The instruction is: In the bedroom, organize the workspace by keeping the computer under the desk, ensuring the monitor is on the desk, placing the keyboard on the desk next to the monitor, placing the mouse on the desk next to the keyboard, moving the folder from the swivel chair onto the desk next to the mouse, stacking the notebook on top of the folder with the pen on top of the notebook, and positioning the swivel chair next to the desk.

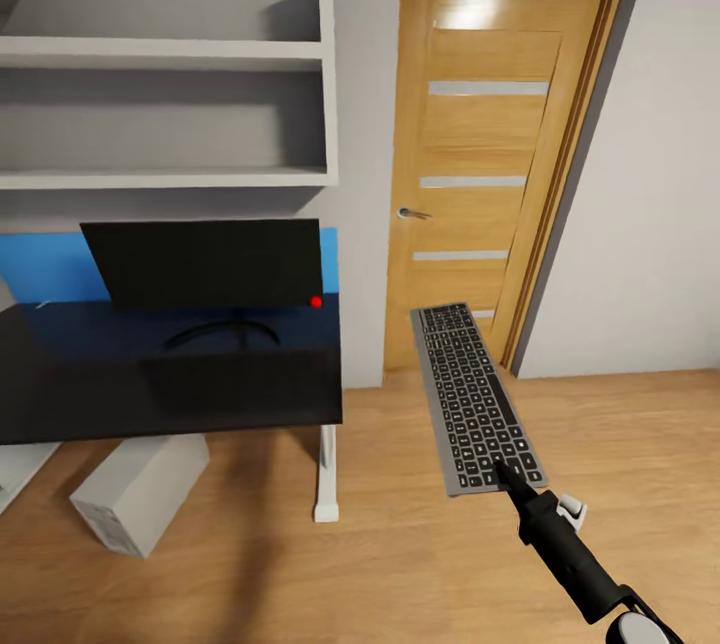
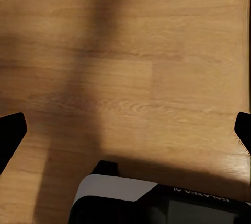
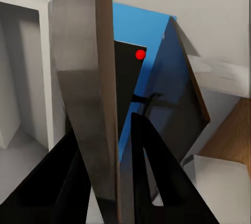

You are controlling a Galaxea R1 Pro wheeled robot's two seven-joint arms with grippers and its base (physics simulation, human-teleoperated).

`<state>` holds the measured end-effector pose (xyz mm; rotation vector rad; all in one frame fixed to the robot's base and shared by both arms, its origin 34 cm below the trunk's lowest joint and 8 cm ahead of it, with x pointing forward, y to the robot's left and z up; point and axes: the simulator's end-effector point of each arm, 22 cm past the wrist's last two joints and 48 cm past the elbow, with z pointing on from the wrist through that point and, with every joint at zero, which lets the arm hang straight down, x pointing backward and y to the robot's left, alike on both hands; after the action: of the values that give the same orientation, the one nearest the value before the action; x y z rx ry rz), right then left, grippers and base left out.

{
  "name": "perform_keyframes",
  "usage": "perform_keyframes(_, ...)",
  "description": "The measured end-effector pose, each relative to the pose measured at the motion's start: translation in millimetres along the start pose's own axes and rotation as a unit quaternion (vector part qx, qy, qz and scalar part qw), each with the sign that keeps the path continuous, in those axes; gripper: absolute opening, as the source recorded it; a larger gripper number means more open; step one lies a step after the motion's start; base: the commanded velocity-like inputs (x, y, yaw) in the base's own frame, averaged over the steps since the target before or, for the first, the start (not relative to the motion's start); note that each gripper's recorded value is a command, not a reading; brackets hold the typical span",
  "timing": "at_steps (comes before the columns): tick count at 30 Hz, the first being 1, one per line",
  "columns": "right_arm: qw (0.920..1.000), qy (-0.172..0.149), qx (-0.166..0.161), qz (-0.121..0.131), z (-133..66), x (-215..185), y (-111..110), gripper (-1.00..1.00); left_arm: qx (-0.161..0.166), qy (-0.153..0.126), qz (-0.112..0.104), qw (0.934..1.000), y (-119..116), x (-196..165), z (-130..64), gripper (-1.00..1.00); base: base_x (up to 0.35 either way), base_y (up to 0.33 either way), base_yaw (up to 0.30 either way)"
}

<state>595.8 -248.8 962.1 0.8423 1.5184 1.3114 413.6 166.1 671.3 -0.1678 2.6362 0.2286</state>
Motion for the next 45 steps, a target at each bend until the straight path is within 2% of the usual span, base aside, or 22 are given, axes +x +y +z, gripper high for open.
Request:
perform_keyframes(10,1.0,-0.007,0.001,0.0,-2.0,-6.7,-1.1,-1.0,-0.001,0.001,0.001,1.0,0.3,0.5,0.3,1.0,0.257,0.181,-0.262)
perform_keyframes(20,1.0,-0.008,0.001,0.0,-1.9,-7.0,-1.3,-1.0,-0.001,0.002,0.001,1.0,0.5,1.3,0.7,1.0,0.036,0.291,-0.262)
perform_keyframes(25,1.0,-0.008,0.001,-0.001,-2.2,-7.6,-0.9,-1.0,-0.014,0.018,0.013,0.9997,10.2,18.9,5.8,1.0,0.175,0.163,-0.243)
perform_keyframes(34,0.9999,-0.009,0.007,0.002,-3.3,-7.7,-6.9,-1.0,-0.016,0.02,0.015,0.9996,12.1,20.9,6.9,1.0,0.068,0.127,-0.235)
perform_keyframes(45,0.9998,-0.007,0.016,0.004,-4.3,-5.1,-14.6,-1.0,-0.018,0.021,0.012,0.9996,13.7,21.1,7.4,1.0,0.001,0.306,-0.047)
